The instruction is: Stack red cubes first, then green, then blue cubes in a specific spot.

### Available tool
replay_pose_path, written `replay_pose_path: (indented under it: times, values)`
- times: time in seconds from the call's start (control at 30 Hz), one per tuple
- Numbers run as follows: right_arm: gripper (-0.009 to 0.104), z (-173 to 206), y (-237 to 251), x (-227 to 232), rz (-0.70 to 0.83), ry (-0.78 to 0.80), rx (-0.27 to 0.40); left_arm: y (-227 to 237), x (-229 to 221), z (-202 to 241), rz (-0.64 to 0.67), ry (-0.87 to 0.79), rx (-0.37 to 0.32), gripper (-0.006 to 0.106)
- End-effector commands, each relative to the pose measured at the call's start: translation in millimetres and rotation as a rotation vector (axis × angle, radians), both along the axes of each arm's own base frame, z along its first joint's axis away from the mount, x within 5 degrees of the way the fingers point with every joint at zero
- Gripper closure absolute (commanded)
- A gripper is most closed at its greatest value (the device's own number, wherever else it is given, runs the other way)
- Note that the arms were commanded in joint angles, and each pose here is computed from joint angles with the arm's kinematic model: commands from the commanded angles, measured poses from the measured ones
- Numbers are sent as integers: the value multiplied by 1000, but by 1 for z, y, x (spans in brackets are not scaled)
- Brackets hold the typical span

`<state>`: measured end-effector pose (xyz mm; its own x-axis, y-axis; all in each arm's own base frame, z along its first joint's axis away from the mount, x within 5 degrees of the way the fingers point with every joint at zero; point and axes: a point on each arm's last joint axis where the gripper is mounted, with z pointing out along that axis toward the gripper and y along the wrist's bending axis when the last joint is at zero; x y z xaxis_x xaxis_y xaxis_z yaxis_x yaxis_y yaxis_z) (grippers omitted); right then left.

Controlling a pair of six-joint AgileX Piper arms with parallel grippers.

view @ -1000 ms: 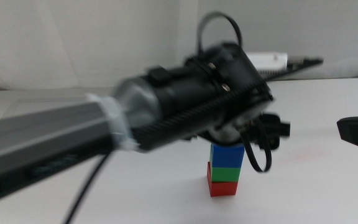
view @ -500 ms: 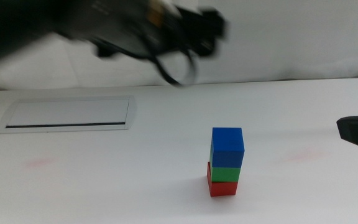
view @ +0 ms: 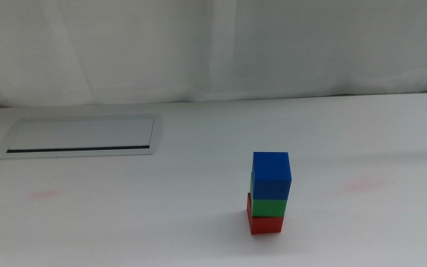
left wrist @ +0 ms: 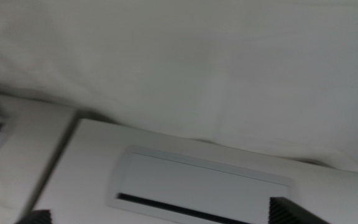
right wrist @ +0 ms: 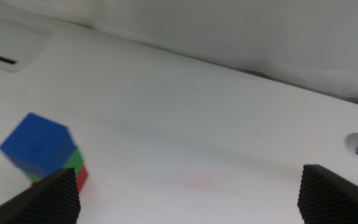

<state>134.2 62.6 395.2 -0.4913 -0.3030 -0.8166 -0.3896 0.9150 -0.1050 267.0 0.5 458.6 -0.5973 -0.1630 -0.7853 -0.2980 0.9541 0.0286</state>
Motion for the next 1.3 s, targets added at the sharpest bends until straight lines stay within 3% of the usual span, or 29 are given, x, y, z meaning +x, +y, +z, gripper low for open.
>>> replay_pose_path:
  times: [0.0,0.1,0.13,0.23,0.57,0.67,0.87,1.07,1.2,1.23,1.27]
  values:
    - [1,0,-5,3,-49,-22,-30,13,-7,2,26,1,-17,20]
    - [1,0,-5,3,-49,-22,-30,21,-15,-2,24,-36,-31,41]
    - [1,0,-4,3,-42,-19,-22,22,-24,-9,18,-43,-14,65]
    - [1,-1,-2,2,-18,-13,-12,23,-39,-37,38,-58,-22,103]
    - [1,-2,-1,-1,5,8,-2,10,-114,-137,-142,-291,-27,103]
    - [1,-4,2,-3,38,40,-7,8,-142,-186,-173,-277,-22,103]
    - [1,-2,3,-3,52,20,11,5,-173,-253,-148,-223,-122,103]
    - [1,-2,5,-3,60,28,35,1,-179,-281,-197,-260,-133,103]
    - [4,2,13,5,78,-28,87,0,-182,-294,-194,-252,-163,103]
    - [7,3,15,9,82,-47,97,0,-182,-294,-182,-256,-182,103]
    - [19,2,22,18,89,-74,111,0,-182,-293,-157,-264,-222,103]
